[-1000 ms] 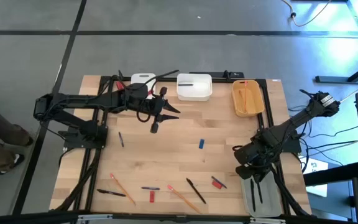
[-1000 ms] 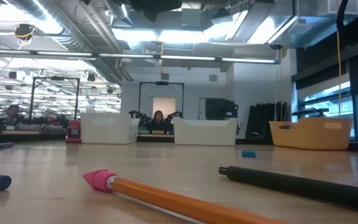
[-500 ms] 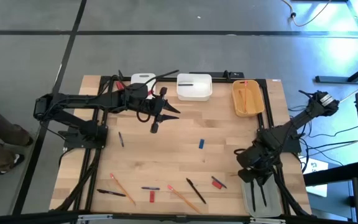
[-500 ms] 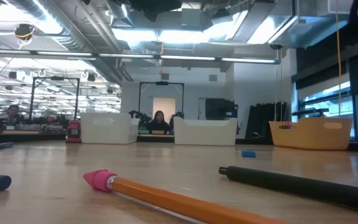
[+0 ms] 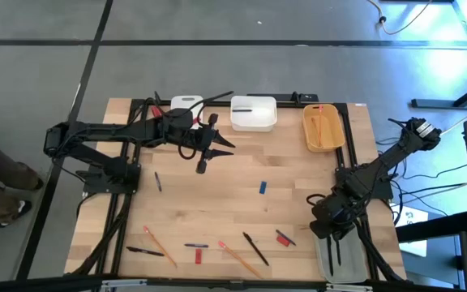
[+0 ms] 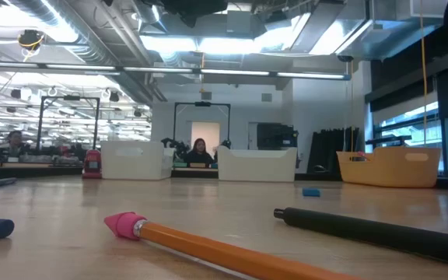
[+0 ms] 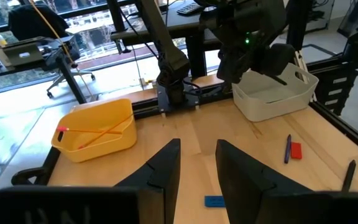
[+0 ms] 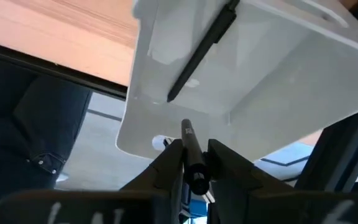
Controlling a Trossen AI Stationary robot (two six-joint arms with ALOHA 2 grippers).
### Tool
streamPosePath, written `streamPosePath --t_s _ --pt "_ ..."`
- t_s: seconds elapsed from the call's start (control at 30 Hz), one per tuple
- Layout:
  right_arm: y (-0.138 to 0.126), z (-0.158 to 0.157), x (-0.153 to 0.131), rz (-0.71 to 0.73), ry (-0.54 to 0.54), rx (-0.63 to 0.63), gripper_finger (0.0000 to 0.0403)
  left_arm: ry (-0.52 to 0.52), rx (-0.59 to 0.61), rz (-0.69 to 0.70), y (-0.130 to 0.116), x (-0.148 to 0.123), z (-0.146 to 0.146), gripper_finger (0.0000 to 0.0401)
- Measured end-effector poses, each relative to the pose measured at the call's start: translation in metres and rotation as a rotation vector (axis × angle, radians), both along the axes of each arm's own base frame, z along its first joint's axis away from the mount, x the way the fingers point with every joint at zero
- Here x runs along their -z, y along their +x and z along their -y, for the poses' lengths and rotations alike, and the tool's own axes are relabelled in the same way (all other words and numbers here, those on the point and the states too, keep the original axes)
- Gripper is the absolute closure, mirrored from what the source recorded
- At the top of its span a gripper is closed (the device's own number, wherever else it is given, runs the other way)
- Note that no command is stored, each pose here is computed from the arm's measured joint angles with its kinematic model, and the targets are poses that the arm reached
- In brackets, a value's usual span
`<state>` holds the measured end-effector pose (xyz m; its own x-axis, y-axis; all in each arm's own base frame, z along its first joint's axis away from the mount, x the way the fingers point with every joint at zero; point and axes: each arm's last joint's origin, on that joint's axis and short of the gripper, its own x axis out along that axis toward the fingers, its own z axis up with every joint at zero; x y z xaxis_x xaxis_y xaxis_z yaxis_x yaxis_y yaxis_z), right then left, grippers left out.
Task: Sort crayons/erasers/pens/pencils in bins
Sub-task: Put the black pen into the gray bin
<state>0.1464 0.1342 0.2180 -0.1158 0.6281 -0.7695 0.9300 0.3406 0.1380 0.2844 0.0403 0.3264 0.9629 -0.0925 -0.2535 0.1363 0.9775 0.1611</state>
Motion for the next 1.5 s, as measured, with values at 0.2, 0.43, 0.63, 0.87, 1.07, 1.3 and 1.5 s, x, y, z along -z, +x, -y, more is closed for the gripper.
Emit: streamPosePath --t_s 0.2,0.43,0.63,0.87,1.07,1.3,1.5 --pt "0.000 0.000 0.003 -0.009 0.005 0.003 0.0326 -0.001 0.000 0.000 0.000 0.000 0.000 0.0307" --pt "-0.002 -0.001 0.023 -0.003 0.109 -0.025 0.0325 -0.017 -0.005 -0.009 0.000 0.001 0.000 0.0307" --pt "-0.005 0.001 0.032 -0.039 0.099 -0.009 0.0325 -0.017 -0.005 -0.009 0.000 0.001 0.000 0.0307" --pt "-0.005 0.001 0.032 -0.035 0.101 -0.010 0.0325 -0.018 -0.005 -0.009 0.000 0.001 0.000 0.0307" --pt "-0.005 0.001 0.032 -0.036 0.102 -0.007 0.0325 -0.018 -0.003 -0.009 0.000 0.001 0.000 0.0307" --pt "-0.005 0.001 0.032 -0.069 0.096 0.029 0.0323 -0.018 -0.002 -0.009 0.000 0.001 0.000 0.0307" --pt "-0.005 0.001 0.031 -0.051 0.100 0.012 0.0305 -0.019 -0.001 -0.009 0.000 0.001 0.000 0.0307"
